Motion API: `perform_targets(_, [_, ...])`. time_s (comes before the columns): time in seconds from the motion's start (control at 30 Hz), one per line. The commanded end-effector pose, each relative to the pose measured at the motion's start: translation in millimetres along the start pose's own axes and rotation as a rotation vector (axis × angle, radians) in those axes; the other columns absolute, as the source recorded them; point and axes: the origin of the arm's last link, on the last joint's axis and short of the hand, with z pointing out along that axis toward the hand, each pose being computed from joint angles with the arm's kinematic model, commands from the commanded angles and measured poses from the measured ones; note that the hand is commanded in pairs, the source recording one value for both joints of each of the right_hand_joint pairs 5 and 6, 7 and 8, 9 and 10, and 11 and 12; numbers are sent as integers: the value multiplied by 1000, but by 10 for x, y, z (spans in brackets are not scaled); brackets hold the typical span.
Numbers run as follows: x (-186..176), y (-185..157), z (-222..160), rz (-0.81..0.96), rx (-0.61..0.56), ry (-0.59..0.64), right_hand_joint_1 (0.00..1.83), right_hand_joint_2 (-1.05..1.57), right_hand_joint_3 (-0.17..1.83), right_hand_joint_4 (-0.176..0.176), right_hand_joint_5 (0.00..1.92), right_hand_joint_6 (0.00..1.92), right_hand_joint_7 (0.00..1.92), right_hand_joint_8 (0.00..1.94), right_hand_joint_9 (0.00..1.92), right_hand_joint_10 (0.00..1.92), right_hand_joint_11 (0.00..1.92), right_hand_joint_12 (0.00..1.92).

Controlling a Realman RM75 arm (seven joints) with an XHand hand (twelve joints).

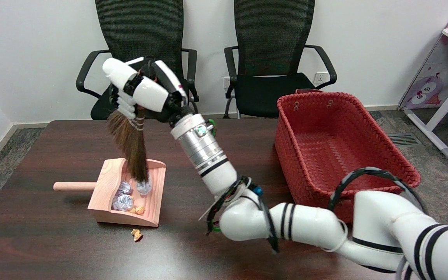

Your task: Sweep the paper ball into the dustpan.

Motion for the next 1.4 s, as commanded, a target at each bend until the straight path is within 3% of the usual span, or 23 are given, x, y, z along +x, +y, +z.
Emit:
perform_targets(0.03, [447,-919,-277,-307,56,108,1022,1571,1343,-3,1920,1920,1920,1920,1920,1920,1920,1920])
perform_targets(0.37, [632,-1285,-618,-535,-31,268,1062,1571,1330,19,1920,1920,1920,1920,1920,1920,1920,1920])
perform_targets(0.6, [640,-1323,-859,-536,-43,352,1076,1571,1329,20,1920,1920,1920,1920,1920,1920,1920,1920])
perform_targets(0.93, [238,-1136,-1028,-366,-110,247,1071,1571,1411,13,1920,1920,1920,1920,1920,1920,1920,1920])
perform_targets(1.2, [-40,-1045,-1123,-296,-149,215,1048,1571,1735,9,1920,1920,1920,1920,1920,1920,1920,1920])
perform_targets(1.4, [-414,-953,-1174,-63,-195,140,1045,1571,1796,14,1920,1920,1920,1920,1920,1920,1920,1920])
